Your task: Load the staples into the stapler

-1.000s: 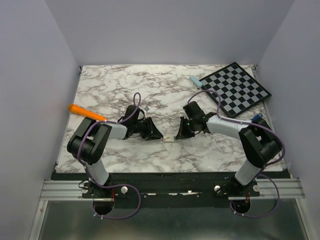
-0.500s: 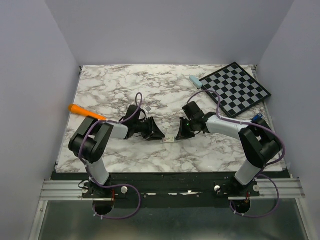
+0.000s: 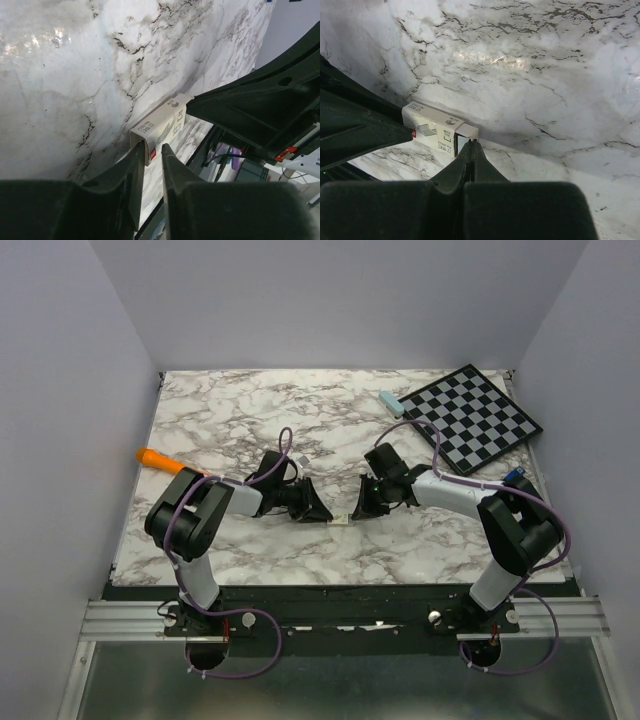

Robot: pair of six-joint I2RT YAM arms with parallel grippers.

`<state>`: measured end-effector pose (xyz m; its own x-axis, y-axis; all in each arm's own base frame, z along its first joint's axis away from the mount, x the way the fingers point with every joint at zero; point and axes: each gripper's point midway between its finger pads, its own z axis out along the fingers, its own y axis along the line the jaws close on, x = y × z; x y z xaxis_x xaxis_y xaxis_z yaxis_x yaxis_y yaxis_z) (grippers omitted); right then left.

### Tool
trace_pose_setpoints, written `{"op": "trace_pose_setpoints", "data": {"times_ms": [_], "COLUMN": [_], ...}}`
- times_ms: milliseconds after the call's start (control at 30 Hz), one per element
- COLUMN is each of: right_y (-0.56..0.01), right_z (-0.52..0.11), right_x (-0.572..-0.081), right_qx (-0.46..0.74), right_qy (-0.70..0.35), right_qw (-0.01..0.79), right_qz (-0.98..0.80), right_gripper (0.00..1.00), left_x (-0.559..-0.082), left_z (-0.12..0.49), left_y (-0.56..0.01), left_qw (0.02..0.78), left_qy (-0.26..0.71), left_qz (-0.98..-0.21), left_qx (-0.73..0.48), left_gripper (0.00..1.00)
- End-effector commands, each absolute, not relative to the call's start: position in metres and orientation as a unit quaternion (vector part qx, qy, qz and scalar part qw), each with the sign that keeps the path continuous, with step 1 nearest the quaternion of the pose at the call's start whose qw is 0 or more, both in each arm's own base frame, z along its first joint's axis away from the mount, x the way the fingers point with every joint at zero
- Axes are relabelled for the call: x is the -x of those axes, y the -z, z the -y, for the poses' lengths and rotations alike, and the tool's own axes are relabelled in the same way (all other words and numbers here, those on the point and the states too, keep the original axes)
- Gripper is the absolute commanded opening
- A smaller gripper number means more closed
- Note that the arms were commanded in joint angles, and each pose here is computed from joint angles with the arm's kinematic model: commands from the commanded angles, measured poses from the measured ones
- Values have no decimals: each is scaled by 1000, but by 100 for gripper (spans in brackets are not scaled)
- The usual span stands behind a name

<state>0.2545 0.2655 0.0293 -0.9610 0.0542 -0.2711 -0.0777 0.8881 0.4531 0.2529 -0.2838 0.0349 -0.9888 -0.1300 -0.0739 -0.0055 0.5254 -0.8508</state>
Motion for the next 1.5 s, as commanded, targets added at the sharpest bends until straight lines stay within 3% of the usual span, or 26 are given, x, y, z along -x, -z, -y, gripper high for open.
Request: {"op": "trace_pose_setpoints", "data": {"times_ms": [0,67,100,767,1200,1467], "right_y": [-32,-32,-32,-39,-38,-48], "right_z": [-267,-265,-261,-232,-224,-225], "right_x": [-256,-255,-255,-250,-238,-244], "right_qx": [12,16,14,33,70,72], "right_qy": [-230,-225,-217,-143,-139,-142], "right_qw": [149,150,151,150,141,159], "right_qz": [-962,-963,-964,-978,-978,-974], "right_gripper": [1,1,1,1,1,25], "left_x": [-249,-250,-250,-248,-277,-300], "left_z": [288,287,286,248,145,72], "left_y": [-37,-38,-39,-39,-32,-32], "left_qw": [53,56,58,79,150,220], "left_qy": [494,494,495,468,370,299], "left_qz": [-867,-867,-867,-880,-905,-889], "left_qx": [29,29,29,35,147,267], "left_gripper": [17,9,0,0,0,0]}}
